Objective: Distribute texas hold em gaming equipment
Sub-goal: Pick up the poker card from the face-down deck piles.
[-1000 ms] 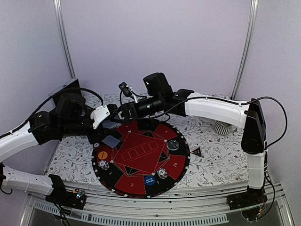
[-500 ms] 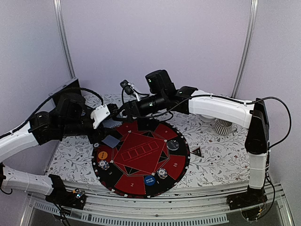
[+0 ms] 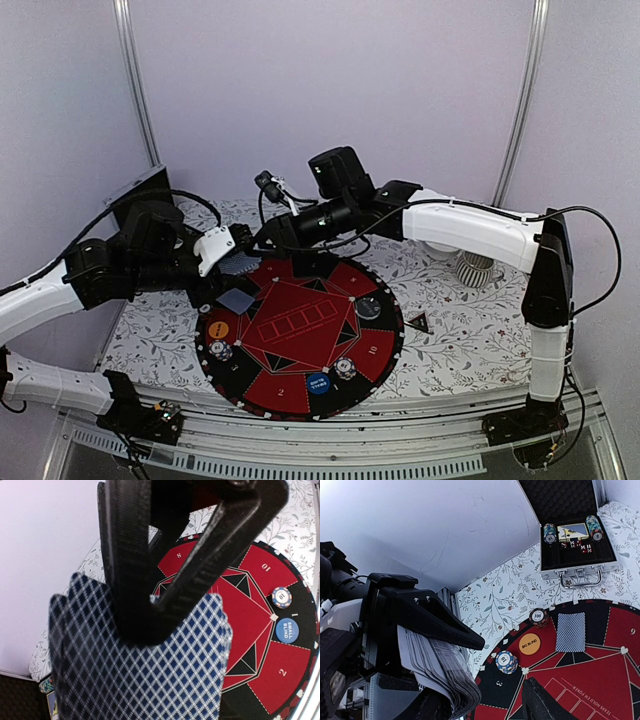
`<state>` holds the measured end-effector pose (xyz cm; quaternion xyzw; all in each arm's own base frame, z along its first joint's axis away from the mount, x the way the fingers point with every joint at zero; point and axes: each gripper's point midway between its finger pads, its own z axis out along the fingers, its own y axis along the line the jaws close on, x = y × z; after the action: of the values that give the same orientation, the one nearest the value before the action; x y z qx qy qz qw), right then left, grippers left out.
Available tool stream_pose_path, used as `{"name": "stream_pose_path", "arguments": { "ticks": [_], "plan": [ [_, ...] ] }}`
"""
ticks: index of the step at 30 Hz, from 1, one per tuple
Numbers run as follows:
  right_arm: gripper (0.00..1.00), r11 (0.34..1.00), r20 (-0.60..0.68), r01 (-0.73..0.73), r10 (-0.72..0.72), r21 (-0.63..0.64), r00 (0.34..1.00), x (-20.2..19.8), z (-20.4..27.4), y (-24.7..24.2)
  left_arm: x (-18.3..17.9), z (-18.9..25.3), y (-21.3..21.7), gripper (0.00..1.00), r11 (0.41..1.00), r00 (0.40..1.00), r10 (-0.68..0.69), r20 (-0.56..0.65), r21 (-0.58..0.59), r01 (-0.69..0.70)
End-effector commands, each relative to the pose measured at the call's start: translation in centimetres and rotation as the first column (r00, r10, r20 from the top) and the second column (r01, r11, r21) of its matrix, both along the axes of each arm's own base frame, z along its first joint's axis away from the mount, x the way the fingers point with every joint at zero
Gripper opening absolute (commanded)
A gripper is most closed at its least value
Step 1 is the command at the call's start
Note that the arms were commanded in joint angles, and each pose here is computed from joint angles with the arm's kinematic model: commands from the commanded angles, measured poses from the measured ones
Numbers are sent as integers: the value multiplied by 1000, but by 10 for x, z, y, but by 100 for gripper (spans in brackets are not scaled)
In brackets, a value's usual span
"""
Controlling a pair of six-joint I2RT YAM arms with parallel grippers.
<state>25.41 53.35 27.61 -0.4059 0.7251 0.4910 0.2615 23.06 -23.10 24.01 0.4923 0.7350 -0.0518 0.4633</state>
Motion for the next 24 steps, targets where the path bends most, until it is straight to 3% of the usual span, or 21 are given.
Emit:
{"name": "stream_pose_path", "arguments": {
  "ticks": [1,4,8,15,21,24],
  "plan": [
    [51,999,49,-2,0,43,999,-8,37,-6,1,2,-4,45,1000,1000,-7,21,-11,7],
    [47,999,47,-11,9,50,999,-10,40,-6,1,0,-4,45,1000,1000,-7,18,-6,7],
    [30,999,42,-17,15,52,999,-12,41,-6,1,-2,-4,45,1000,1000,-6,17,-1,6],
    [12,999,45,-8,6,38,999,-11,40,-8,2,-6,-4,45,1000,1000,-5,13,4,5],
    [9,1000,51,-8,6,27,999,-12,40,-11,2,-7,-4,45,1000,1000,-2,15,7,2],
    [2,999,45,-28,26,35,999,-16,42,-10,3,-8,-3,45,1000,1000,2,15,5,-2]
  ]
}}
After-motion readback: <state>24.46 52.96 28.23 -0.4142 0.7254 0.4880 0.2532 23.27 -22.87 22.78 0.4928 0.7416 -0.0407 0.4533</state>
